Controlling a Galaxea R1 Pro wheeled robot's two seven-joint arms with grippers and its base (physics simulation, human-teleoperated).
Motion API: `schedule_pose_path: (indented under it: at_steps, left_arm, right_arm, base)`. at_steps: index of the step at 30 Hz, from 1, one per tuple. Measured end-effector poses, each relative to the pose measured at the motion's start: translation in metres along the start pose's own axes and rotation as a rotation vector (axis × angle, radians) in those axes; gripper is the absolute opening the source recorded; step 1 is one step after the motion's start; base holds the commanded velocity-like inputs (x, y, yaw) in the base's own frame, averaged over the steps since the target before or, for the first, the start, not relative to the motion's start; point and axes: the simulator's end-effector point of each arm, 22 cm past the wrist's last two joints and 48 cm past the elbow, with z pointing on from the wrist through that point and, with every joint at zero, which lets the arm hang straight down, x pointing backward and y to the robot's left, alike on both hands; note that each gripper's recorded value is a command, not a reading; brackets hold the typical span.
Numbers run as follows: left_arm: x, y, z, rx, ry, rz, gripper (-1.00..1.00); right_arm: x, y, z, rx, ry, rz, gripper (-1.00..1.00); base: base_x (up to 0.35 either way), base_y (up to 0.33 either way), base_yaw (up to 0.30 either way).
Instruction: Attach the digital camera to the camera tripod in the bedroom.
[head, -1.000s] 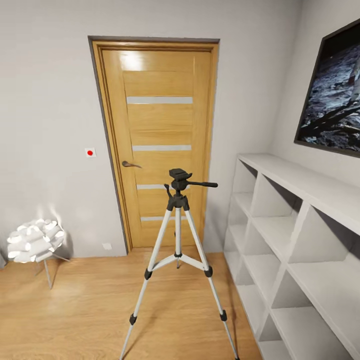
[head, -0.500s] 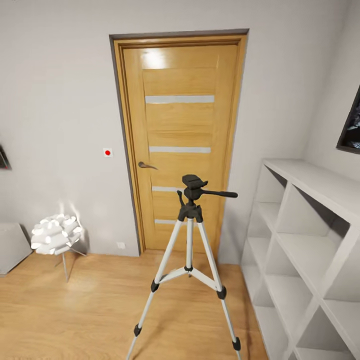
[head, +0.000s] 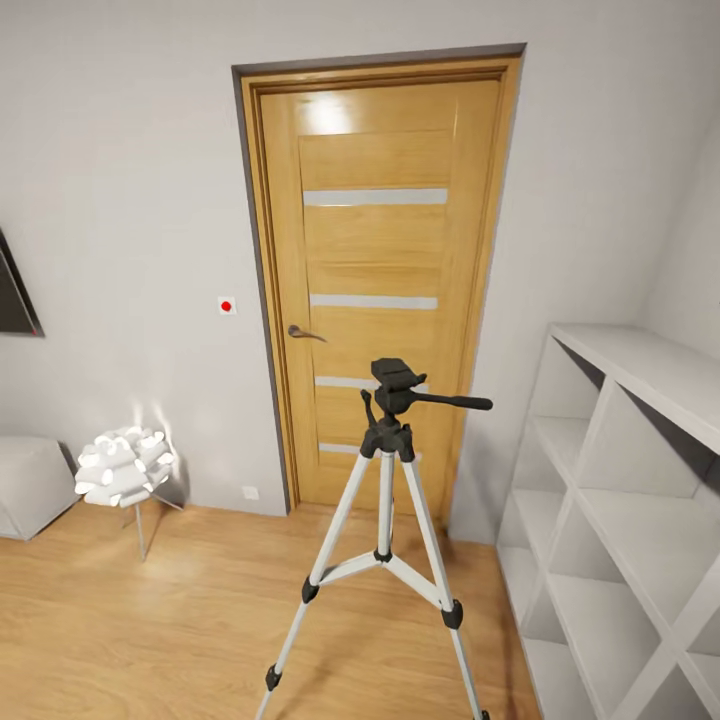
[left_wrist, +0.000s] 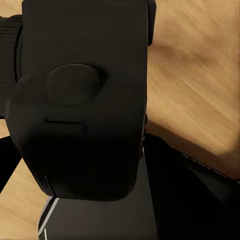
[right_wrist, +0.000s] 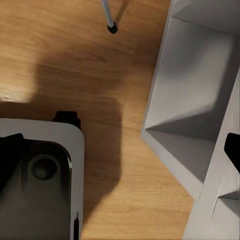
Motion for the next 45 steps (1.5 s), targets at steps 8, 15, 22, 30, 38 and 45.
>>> schedule_pose_path:
  at_steps: [8, 15, 22, 30, 38, 45]
  left_arm:
    - [0.0000, -0.0002, 0.0000, 0.001, 0.000, 0.001, -1.00]
    - [0.0000, -0.0002, 0.0000, 0.001, 0.000, 0.001, -1.00]
    - [0.0000, -0.0003, 0.0000, 0.001, 0.000, 0.001, -1.00]
    - [-0.0005, 0.0007, 0.0000, 0.000, -0.001, 0.000, -1.00]
    - [-0.0006, 0.0008, 0.0000, 0.000, -0.001, 0.001, -1.00]
    - [-0.0006, 0.0008, 0.0000, 0.000, -0.001, 0.001, -1.00]
  right_arm:
    - [0.0003, -0.0032, 0.0000, 0.004, 0.001, -0.001, 1.00]
    - [0.0007, -0.0052, -0.0001, 0.006, 0.002, -0.003, 1.00]
    - [0.0000, -0.0009, -0.0001, -0.008, -0.001, -0.005, 1.00]
    - [-0.0009, 0.0012, 0.0000, -0.009, -0.004, -0.006, 1.00]
    - [-0.0005, 0.0019, 0.0000, -0.009, -0.002, -0.006, 1.00]
    - [-0.0004, 0.0016, 0.0000, -0.006, -0.001, -0.006, 1.00]
  base:
    - [0.004, -0.062, 0.001]
    - [0.000, -0.248, 0.000]
    - [0.000, -0.094, 0.000]
    - [0.000, -0.010, 0.000]
    - [0.000, 0.000, 0.000]
    - [0.000, 0.000, 0.000]
